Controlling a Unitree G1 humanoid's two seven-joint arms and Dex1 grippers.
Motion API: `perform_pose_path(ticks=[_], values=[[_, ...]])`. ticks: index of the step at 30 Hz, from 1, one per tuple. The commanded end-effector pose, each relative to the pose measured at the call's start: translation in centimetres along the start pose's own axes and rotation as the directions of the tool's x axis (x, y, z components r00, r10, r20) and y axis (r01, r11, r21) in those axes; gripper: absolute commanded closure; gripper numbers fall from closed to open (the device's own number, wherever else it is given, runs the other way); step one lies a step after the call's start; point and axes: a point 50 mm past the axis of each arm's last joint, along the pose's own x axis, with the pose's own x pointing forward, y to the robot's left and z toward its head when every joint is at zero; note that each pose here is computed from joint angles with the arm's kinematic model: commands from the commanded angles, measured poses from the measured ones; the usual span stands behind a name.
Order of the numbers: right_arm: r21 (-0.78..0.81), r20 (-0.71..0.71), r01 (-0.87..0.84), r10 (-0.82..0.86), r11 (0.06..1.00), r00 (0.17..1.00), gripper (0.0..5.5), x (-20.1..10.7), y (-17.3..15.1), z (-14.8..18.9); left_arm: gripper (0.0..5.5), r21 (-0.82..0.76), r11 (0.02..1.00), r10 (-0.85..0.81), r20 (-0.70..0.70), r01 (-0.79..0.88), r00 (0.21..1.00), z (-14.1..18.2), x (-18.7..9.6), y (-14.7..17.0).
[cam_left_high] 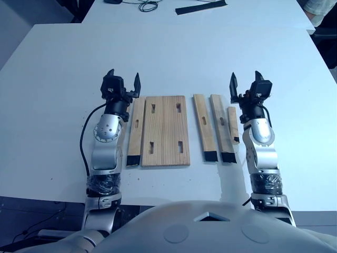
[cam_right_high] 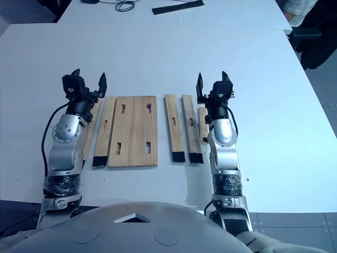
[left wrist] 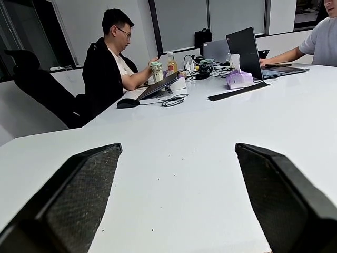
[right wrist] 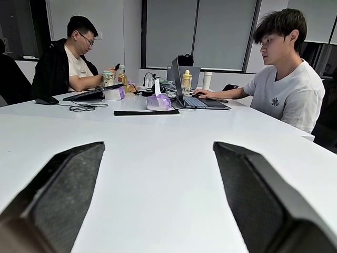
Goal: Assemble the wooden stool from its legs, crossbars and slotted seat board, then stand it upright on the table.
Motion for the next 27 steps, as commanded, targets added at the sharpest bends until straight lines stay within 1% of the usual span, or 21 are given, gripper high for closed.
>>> perform_pose_path(ticks=[1, 27], values=[[-0.001, 0.009, -0.002, 0.002, 1.000, 1.000, 1.70, 0.22, 0.17, 0.13, 1.52, 0.002, 1.000, -0.001, -0.008, 0.001, 1.000, 0.04, 0.10, 0.15], [0.004, -0.010, 0.005, -0.005, 1.000, 1.000, 1.70, 0.09, 0.16, 0.00, 1.52, -0.011, 1.000, -0.013, -0.027, 0.012, 1.000, 0.09, -0.44, 0.02]])
